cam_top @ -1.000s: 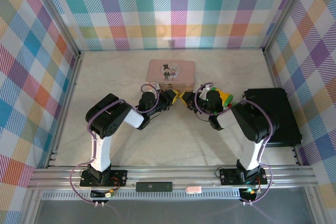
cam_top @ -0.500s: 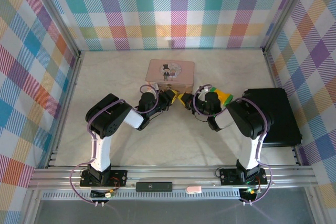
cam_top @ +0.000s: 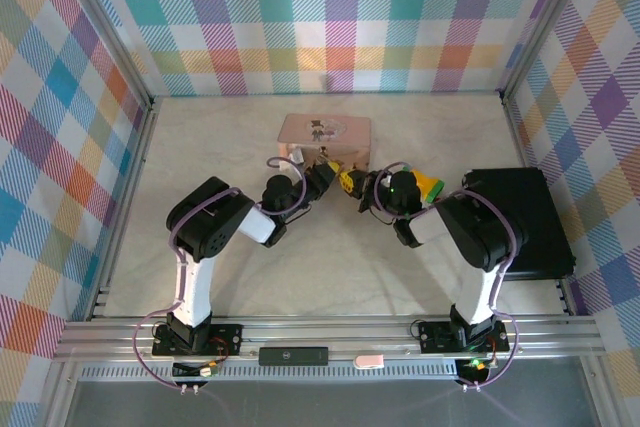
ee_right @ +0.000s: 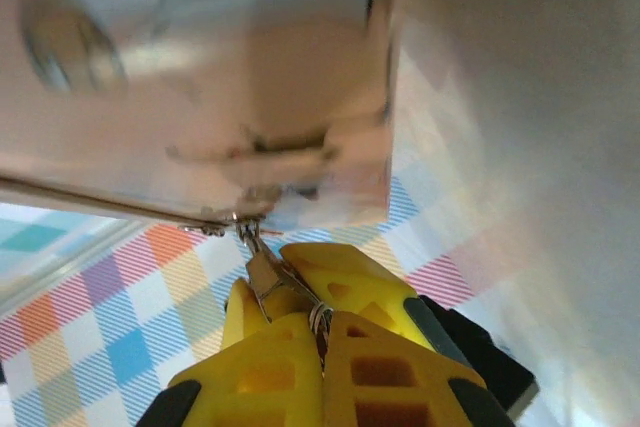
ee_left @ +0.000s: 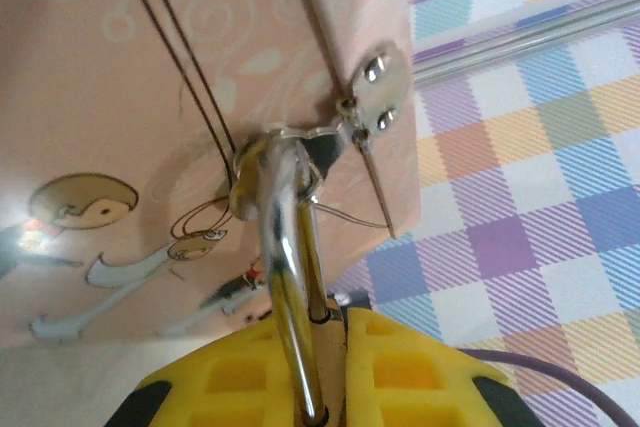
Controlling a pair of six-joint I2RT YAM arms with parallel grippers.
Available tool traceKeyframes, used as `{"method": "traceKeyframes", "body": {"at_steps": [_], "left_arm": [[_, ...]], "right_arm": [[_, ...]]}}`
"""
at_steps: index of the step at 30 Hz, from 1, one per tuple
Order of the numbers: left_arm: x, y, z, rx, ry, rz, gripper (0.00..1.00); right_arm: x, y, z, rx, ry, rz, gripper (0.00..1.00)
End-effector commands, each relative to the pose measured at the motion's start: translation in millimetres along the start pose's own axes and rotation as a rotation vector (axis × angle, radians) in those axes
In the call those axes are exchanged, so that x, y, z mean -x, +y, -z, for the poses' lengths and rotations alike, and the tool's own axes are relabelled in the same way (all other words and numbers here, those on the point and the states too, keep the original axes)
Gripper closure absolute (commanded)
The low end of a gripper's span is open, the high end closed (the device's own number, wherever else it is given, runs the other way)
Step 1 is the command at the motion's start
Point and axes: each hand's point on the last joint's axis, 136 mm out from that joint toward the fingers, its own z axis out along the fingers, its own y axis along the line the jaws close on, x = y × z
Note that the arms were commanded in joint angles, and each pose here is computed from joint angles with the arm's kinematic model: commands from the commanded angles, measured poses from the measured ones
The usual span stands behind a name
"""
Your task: Unlock a padlock with a key
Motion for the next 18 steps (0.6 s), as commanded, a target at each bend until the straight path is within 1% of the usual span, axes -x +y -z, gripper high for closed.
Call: {"method": "traceKeyframes", "body": {"at_steps": [1,3,6,9,13,18], "left_arm": [[-54,11,-13,-0.013,0.15,-0.117,1.0],[-59,20,-17,-0.003,0.157,-0.1,1.0],[-62,23,-19,0.0,0.162,-0.1,1.0],[-59,17,-18,-0.007,0.152,-0.111,1.0],[-54,13,-17,-0.007,0.136,-0.115,1.0],[-48,8,-17,-0.012,0.12,-0.097,1.0]], "right_arm": [[-76,140,7,0.323,0.222,-0.261,1.0],[-78,150,7,0.352,0.221,-0.263,1.0],[-69,147,7,0.392,0.204,-0.294,1.0],[-60,130,4,0.362,0.185,-0.311,1.0],[-49,116,2,0.368,0.17,-0.333,1.0],[-35,79,-8,0.258,0.161,-0.298,1.0]]}}
